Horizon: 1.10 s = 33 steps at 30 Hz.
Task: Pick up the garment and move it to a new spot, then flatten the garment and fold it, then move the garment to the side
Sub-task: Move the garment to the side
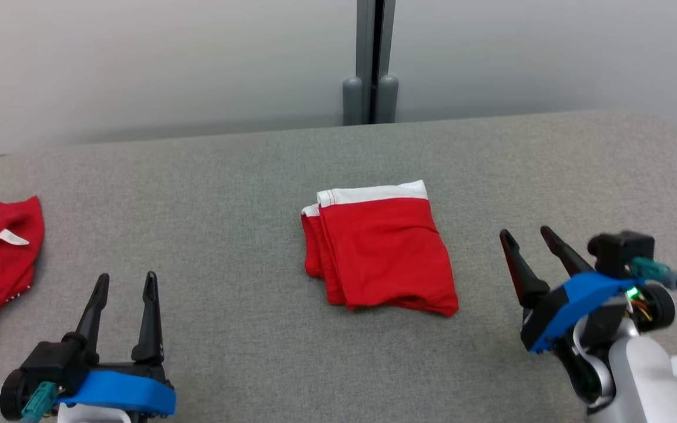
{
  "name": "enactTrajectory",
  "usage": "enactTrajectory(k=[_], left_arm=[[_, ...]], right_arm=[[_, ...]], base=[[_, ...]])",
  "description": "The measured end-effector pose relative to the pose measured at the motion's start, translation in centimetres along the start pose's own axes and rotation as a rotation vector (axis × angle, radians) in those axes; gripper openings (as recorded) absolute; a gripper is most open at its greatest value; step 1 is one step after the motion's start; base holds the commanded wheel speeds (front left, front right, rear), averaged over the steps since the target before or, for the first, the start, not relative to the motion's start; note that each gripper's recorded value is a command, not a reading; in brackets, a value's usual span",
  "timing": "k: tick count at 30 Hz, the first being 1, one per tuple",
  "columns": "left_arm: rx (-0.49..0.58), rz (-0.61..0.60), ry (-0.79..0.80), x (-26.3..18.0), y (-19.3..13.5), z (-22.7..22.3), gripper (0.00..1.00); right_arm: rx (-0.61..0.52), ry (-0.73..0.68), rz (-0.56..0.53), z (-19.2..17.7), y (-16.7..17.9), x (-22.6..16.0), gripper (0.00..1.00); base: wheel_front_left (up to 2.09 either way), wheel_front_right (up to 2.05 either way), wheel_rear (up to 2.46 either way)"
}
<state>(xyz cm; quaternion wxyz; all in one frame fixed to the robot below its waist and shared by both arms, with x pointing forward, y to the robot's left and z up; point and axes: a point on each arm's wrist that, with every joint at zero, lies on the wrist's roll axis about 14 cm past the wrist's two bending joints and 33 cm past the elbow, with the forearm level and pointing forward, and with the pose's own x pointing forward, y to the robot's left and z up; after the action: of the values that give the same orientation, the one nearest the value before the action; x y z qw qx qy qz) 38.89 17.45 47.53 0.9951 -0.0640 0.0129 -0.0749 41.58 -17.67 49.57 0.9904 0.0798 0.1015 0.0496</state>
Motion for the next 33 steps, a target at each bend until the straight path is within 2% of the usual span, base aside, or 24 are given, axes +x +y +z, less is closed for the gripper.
enactTrajectory(k=[5,9,13,19,20,21,22,25,28,30,33], left_arm=[[0.012,-0.03,-0.006,2.1,-0.2,0.1,1.0],[0.016,-0.029,-0.014,3.2,0.2,0.3,1.0],[0.015,-0.007,-0.008,3.2,1.0,0.0,1.0],[0.02,0.053,0.022,2.2,2.9,-0.9,1.0],[0.02,0.06,0.024,2.1,3.1,-0.9,1.0],[0.02,0.064,0.026,2.0,3.2,-0.9,1.0],[0.019,0.067,0.025,2.0,3.3,-1.0,1.0],[0.012,0.057,0.022,2.4,2.9,-1.0,1.0],[-0.002,0.023,0.018,3.4,1.8,-1.2,1.0],[-0.002,-0.011,0.021,4.5,1.1,-1.6,1.0],[-0.014,-0.082,0.026,6.4,-0.9,-2.5,1.0]], right_arm=[[0.034,0.16,0.058,-0.8,1.7,4.3,1.0],[0.056,0.344,0.064,-3.6,2.0,7.5,1.0],[0.072,0.53,0.073,-8.1,2.9,8.8,1.0],[0.038,0.672,0.118,-11.9,5.0,10.1,1.0],[0.024,0.682,0.126,-12.1,5.3,10.2,0.87],[0.012,0.687,0.136,-12.2,5.6,10.3,0.14],[-0.004,0.69,0.146,-12.3,5.8,10.3,0.0],[-0.051,0.685,0.181,-12.1,6.8,10.0,0.0],[-0.133,0.668,0.19,-11.1,5.7,9.9,0.0],[-0.205,0.657,0.175,-10.2,3.9,9.7,0.0],[-0.32,0.64,0.093,-8.0,-1.4,9.5,0.0]], base=[[0.0,0.0,0.0],[0.0,0.0,0.0],[0.0,0.0,0.0],[0.0,0.0,0.0],[0.0,0.0,0.0],[0.0,0.0,0.0],[0.0,0.0,0.0],[0.0,0.0,0.0],[0.0,0.0,0.0],[0.0,0.0,0.0],[0.0,0.0,0.0]])
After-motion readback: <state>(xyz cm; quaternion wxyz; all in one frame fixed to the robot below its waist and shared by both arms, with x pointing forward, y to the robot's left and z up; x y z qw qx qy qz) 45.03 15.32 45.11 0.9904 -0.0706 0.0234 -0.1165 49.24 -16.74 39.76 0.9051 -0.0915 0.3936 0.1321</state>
